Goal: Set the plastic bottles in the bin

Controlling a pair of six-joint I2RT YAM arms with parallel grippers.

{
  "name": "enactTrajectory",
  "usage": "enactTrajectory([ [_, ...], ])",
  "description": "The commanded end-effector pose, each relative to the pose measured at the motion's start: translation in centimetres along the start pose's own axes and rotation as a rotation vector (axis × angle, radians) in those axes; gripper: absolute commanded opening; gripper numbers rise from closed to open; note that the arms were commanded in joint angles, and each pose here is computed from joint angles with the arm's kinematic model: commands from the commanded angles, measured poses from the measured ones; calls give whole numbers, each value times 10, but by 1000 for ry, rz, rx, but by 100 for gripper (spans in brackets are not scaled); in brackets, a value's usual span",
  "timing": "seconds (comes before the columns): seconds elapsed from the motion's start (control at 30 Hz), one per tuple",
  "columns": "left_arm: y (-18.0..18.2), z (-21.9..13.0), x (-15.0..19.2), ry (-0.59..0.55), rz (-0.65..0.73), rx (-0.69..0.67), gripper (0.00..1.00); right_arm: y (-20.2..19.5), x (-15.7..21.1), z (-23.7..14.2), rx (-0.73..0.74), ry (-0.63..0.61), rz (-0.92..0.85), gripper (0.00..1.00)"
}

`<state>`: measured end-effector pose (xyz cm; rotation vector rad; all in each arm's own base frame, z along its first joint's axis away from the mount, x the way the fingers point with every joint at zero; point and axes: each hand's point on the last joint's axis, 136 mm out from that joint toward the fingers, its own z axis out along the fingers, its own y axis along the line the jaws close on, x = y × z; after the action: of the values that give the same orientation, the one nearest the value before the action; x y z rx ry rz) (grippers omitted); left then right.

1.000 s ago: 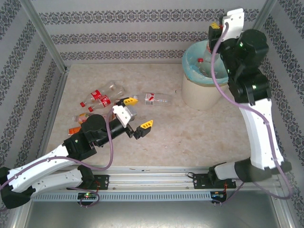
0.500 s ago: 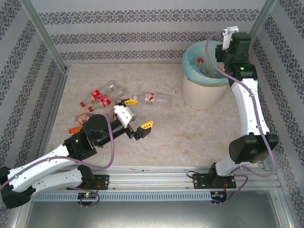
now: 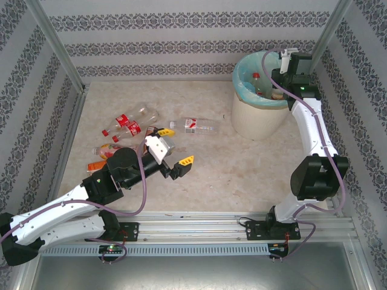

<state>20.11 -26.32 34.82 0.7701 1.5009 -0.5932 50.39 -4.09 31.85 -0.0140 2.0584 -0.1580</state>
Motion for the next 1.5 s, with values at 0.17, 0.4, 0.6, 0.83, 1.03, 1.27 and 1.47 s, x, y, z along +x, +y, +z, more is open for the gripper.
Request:
enactTrajectory([
  [0.17, -1, 0, 3, 8, -2, 1, 96, -3, 46, 21, -16, 133, 69, 3],
  [0.4, 0, -2, 11, 18, -1, -12, 96, -4, 54, 34, -18, 176, 80, 6],
  [0.6, 2, -2, 14, 26, 25, -20, 96, -2, 67, 43, -27, 213, 101, 7],
  [0.83, 1, 2, 14, 34, 26, -14, 96, 2, 45, 22, -65, 156, 128, 14],
  [1.03, 3, 0, 15, 20, 16, -32, 97, -5, 7, -8, -48, 42, 152, 69],
  [1.27, 3, 2, 14, 20, 25, -27, 97, -8, -26, -36, -55, -46, 159, 70],
  [1.47, 3, 0, 10, 22, 33, -28, 97, -5, -49, -54, -77, -99, 184, 60],
])
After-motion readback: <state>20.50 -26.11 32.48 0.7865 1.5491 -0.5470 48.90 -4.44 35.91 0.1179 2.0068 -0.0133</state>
